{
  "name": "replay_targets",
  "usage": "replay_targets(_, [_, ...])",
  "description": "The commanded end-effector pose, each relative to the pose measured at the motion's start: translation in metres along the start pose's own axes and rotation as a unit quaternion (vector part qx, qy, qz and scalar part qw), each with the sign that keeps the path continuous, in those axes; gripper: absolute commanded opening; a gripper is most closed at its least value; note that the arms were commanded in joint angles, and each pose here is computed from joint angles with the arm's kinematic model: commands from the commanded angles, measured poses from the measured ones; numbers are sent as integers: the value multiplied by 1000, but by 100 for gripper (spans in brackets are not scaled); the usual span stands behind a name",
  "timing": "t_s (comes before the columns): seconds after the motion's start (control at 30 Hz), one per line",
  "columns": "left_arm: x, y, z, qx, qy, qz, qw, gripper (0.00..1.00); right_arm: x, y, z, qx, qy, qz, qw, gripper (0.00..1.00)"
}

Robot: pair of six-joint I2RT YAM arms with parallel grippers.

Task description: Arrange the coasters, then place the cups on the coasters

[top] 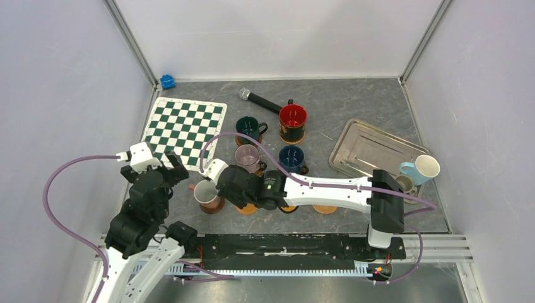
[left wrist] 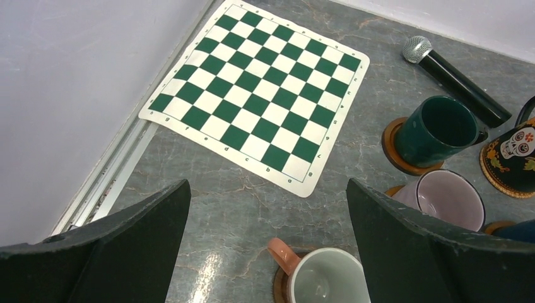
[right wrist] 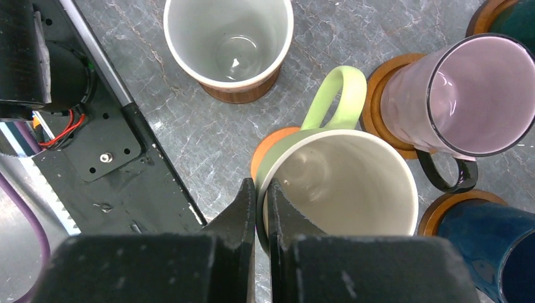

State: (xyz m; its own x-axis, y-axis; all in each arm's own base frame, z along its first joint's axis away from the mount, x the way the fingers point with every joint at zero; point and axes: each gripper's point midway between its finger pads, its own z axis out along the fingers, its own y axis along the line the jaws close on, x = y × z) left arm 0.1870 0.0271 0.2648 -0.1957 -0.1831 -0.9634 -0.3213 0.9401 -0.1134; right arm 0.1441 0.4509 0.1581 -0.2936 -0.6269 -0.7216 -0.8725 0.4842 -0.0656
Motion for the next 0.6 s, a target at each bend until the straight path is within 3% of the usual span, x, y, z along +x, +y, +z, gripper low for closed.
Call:
replay_targets(0.0, [-6, 6, -1, -17, -13, -23, 1000, 100, -20, -9, -1, 28, -47, -6, 999, 0])
replay_targets(0.57, [-8, 8, -3, -19, -19, -30, 999, 100, -4, -1, 12, 26, -50, -18, 998, 0])
